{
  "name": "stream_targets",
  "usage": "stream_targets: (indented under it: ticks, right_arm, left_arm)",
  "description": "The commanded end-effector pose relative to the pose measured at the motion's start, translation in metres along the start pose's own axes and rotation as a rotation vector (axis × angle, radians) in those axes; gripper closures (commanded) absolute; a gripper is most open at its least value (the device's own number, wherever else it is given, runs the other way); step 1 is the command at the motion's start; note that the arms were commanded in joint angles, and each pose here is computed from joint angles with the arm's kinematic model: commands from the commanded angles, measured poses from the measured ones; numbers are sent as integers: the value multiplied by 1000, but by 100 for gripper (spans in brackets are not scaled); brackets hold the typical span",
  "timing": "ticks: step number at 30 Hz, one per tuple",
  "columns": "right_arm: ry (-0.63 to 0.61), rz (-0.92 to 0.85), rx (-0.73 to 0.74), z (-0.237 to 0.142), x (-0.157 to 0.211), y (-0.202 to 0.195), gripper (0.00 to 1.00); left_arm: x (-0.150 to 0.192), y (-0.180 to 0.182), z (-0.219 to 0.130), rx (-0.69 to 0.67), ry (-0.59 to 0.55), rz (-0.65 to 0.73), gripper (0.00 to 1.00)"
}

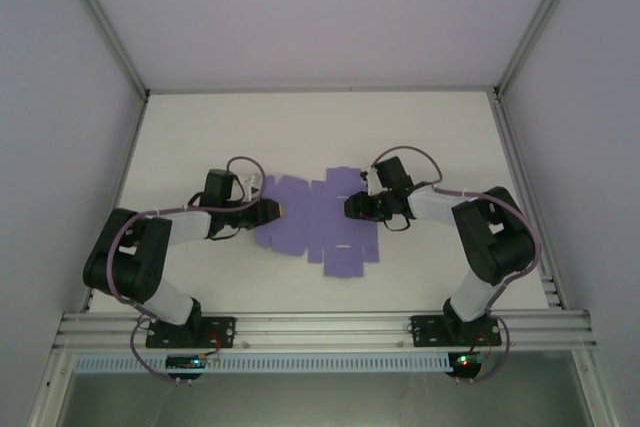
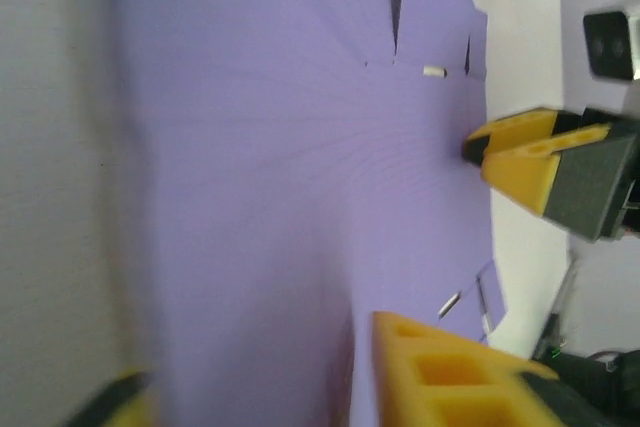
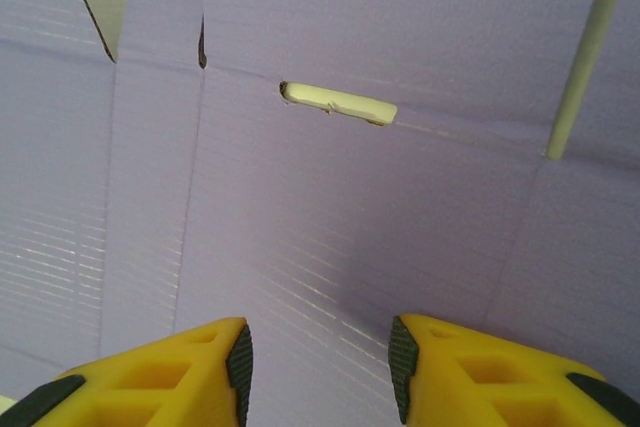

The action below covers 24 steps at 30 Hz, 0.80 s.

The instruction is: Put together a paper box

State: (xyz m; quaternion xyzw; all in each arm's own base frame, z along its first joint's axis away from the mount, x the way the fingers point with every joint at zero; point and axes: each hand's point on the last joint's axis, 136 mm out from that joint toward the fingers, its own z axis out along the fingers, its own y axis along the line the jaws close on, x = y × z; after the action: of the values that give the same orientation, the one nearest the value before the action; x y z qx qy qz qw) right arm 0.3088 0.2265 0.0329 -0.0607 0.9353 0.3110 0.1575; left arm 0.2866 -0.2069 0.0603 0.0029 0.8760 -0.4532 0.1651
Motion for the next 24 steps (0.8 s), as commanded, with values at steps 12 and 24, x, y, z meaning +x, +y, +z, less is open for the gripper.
stream_targets:
  ticks: [12,24]
  right_arm:
    - [-280,-105,-117,-126,-48,19,23]
    - [-409,-139,-221,-195,-49,36,20]
  left_arm:
    - [-71,-133,-59,284,-229,252,100]
    - [-81,-197,-116,407,-353,312,100]
